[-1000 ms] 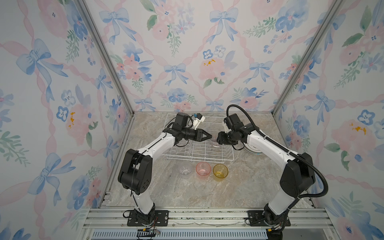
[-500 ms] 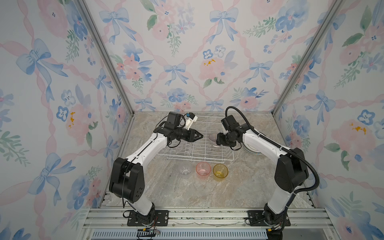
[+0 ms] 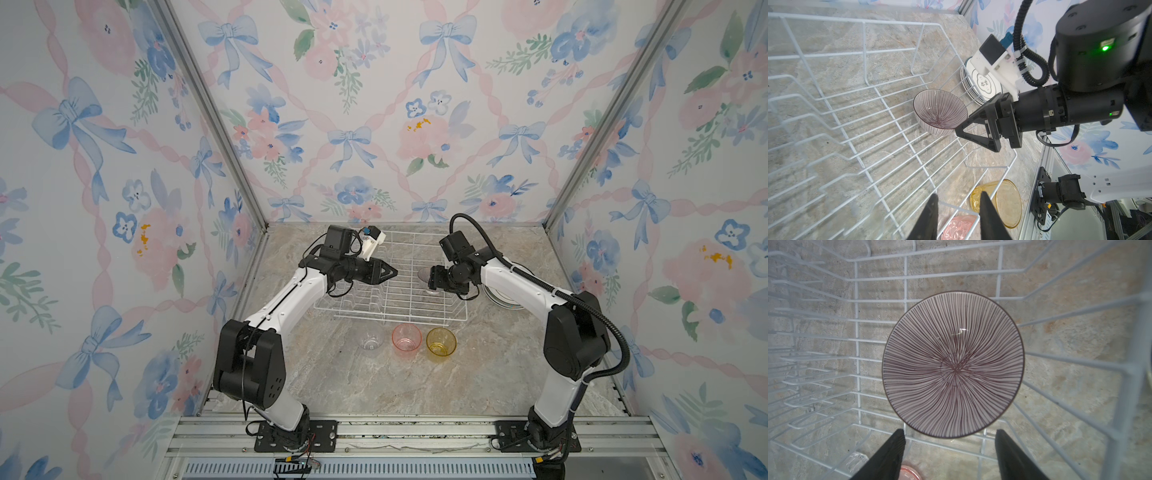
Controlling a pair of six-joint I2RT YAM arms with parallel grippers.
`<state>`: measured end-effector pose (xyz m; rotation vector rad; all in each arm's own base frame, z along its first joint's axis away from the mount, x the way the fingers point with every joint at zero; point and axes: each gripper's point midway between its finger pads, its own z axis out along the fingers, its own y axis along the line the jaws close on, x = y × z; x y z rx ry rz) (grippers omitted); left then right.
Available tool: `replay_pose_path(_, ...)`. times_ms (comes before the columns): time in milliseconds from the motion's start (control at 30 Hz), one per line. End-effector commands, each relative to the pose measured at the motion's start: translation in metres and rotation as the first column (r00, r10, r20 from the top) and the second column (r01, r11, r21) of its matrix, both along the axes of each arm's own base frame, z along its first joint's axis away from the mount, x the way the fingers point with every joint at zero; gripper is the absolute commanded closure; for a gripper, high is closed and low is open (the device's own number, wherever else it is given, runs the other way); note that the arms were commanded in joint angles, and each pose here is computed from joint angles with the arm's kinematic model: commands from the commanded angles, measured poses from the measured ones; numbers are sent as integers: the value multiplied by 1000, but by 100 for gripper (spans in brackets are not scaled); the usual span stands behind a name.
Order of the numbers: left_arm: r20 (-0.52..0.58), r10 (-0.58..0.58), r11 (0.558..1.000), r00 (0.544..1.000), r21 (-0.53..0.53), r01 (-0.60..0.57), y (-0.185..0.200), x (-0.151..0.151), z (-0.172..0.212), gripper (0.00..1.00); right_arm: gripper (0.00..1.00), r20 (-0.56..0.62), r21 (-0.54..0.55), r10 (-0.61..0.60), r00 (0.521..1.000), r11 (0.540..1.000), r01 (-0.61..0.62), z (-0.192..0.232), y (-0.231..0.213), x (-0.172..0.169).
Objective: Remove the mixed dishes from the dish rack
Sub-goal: 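Lift the striped bowl out of the rack with the right gripper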
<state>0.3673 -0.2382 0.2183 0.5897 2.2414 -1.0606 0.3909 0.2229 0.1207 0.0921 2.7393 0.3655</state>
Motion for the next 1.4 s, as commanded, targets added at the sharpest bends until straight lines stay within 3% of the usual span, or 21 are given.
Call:
replay_pose_path(0,13,-24,1000,1000,-7,24,1,-6,4,70,28,35,41,-68,997,997,66,12,-6,7)
replay_pose_path(233,14,-23,1000,1000,-6,23,7,-8,1,70,28,-9,70,-184,983,980,184,-11,-7,8)
replay_pose_path(867,-1,4,1000,1000,-24,-4,25,-4,-3,70,37,-57,-40,-159,986,987,157,-27,-29,-15)
replay_pose_path(1000,-3,6,1000,1000,-21,-6,26,-3,-4,70,44,-49,-41,-161,986,986,159,-28,-30,-12)
replay_pose_path(1167,-10,7,1000,1000,-20,-8,26,-2,-6,70,68,-57,-28,-158,986,987,156,-31,-29,-13)
replay_pose_path(1367,-19,5,1000,1000,-24,-6,25,-1,-8,70,69,-49,-25,-150,987,988,149,-35,-28,-11)
